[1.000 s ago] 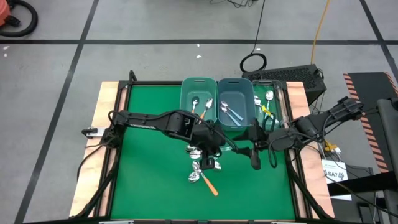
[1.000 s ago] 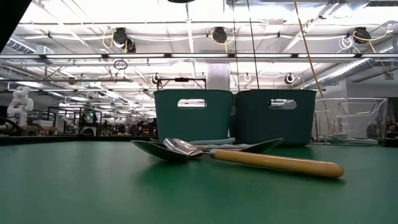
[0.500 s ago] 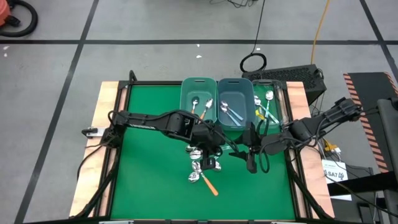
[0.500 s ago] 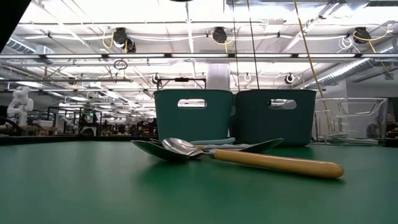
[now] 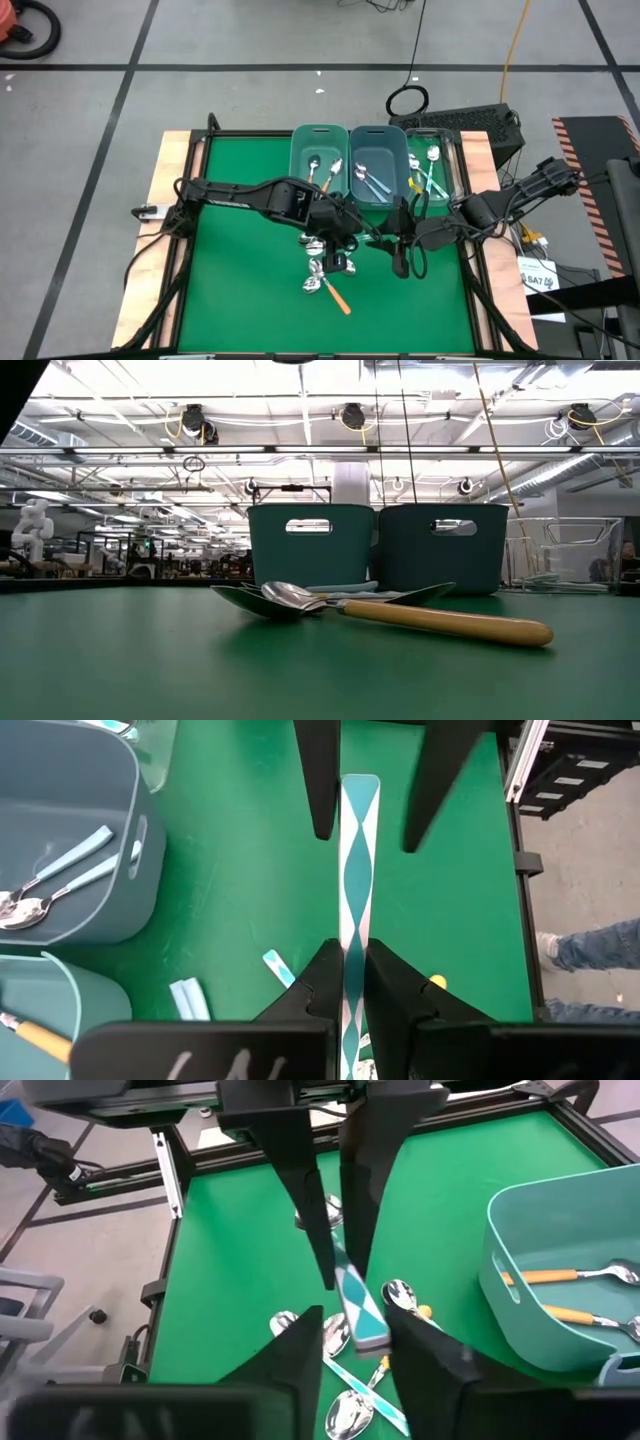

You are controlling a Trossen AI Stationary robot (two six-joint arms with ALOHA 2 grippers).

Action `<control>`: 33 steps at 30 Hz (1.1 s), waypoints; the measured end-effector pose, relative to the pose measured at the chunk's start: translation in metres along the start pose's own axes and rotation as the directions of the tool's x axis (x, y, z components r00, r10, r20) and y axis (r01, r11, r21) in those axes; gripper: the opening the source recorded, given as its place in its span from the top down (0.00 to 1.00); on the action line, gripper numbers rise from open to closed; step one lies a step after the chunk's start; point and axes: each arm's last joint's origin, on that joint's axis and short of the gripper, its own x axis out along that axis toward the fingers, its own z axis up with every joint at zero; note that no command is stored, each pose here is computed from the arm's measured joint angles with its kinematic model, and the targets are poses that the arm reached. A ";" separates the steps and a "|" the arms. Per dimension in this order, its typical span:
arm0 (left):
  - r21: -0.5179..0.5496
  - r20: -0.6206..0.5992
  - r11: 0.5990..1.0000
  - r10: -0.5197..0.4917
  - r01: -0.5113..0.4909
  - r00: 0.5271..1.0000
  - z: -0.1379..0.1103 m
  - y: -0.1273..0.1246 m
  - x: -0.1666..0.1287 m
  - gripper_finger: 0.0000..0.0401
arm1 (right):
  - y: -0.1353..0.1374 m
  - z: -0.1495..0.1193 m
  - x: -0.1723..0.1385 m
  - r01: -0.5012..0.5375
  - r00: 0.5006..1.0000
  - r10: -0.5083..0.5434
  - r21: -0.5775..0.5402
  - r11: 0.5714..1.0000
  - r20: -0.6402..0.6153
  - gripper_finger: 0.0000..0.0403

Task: Sort silverware by color (type)
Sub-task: Put the green spoon into the transparent bin

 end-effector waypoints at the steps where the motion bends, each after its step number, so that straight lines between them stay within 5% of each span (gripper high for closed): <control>1: 0.000 0.000 1.000 0.000 0.000 1.000 0.000 0.000 0.000 0.94 | 0.000 0.000 0.000 0.001 1.000 -0.001 0.000 1.000 0.000 0.77; 6: 0.015 -0.001 1.000 -0.001 0.001 1.000 0.000 0.000 0.000 0.94 | 0.000 0.000 0.000 0.000 1.000 0.000 0.000 1.000 0.000 0.90; 10: -0.001 -0.001 1.000 -0.001 0.001 1.000 0.000 0.000 0.000 0.92 | 0.000 0.000 0.000 -0.001 1.000 0.001 0.021 1.000 0.000 0.91; 21: -0.167 0.013 0.985 0.038 -0.036 0.999 0.001 0.008 -0.008 0.55 | -0.005 0.002 0.001 0.019 1.000 -0.020 0.099 0.995 0.007 0.91; 33: -0.212 0.188 0.973 0.130 -0.089 0.973 0.001 0.024 -0.099 0.50 | -0.010 0.011 -0.012 0.048 0.998 -0.054 0.224 0.974 0.019 0.91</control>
